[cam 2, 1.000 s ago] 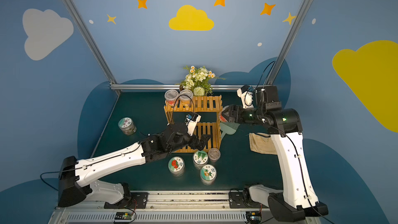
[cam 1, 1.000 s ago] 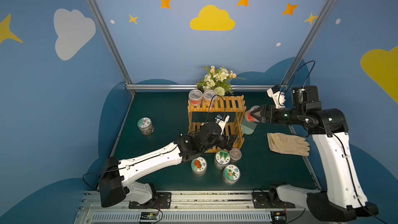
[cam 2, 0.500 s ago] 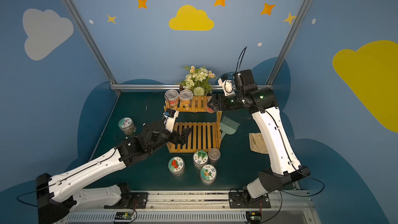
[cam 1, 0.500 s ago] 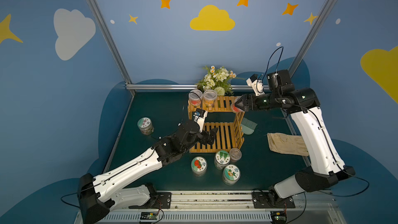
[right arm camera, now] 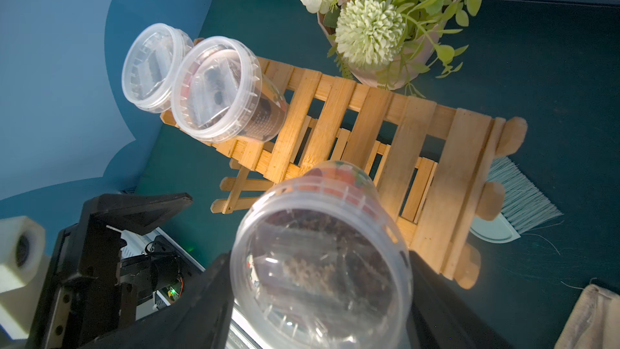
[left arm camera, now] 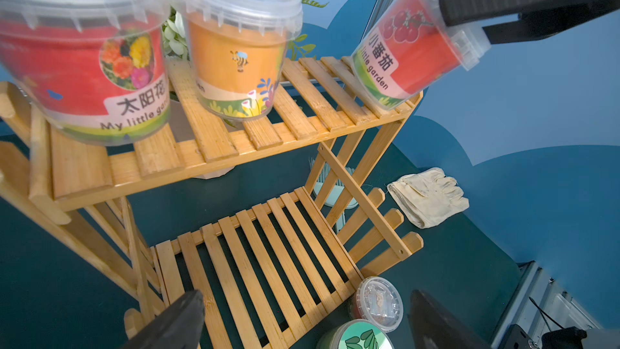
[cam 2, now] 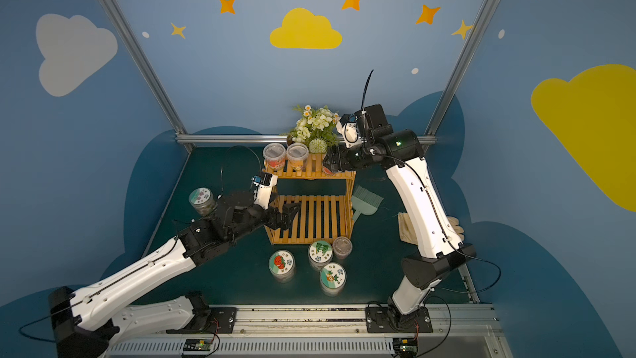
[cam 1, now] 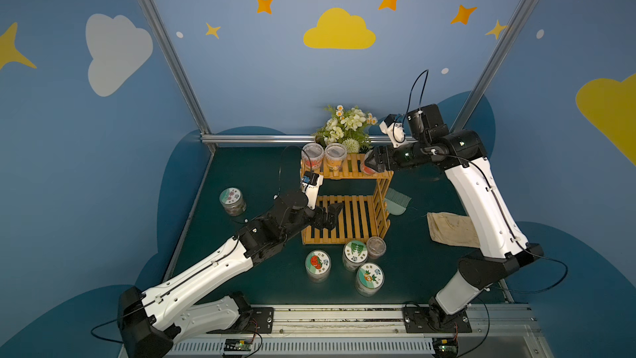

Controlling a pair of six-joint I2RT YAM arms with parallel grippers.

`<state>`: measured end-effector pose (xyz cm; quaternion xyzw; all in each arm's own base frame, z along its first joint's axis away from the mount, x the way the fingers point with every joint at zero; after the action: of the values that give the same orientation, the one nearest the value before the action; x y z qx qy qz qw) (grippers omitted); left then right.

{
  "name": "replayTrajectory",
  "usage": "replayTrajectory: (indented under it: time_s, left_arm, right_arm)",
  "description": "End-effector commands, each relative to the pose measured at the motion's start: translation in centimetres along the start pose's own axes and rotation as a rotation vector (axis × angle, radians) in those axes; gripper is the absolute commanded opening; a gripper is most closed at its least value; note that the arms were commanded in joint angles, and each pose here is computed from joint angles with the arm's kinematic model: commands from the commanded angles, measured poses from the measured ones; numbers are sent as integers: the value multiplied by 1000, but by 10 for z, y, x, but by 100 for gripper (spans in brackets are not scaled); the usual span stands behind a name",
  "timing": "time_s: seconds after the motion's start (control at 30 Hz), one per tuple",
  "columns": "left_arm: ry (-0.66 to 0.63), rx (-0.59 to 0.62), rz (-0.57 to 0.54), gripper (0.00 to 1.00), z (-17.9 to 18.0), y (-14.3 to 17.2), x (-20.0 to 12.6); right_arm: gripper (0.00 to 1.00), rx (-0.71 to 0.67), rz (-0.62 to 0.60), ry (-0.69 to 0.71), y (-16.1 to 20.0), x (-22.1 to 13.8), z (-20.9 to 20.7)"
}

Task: Place the seed container on the shelf
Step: Place the seed jar on the shelf.

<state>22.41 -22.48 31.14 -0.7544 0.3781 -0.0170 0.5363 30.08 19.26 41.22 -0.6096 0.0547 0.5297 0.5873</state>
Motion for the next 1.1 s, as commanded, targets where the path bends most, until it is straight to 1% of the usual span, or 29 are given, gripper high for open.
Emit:
replayTrajectory:
  time_s: [0.0,0.6,1.07]
  left_arm:
    - [26,-36,12,100,0,0,1]
    - [47,-81,15,100,-1,-4,3]
    - [57,-85,16,100,-3,-6,3]
  right_arm:
    - [76,-21,1,9,-3,-1,2]
    - [77,-40,74,58,-13,29,0]
    - [78,-42,83,71,-18,40,0]
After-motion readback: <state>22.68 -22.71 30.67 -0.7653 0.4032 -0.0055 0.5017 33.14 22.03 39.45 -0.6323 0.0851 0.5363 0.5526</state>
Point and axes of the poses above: each gripper's point midway between its finger pads, its own x axis out along the fingers, its own z axis along the line the jaws close on, y = z × x, the point moved 6 cm from there along -x, back along the fingers, and after that the axes turned 10 degrees about -x, right-handed, at the moved point
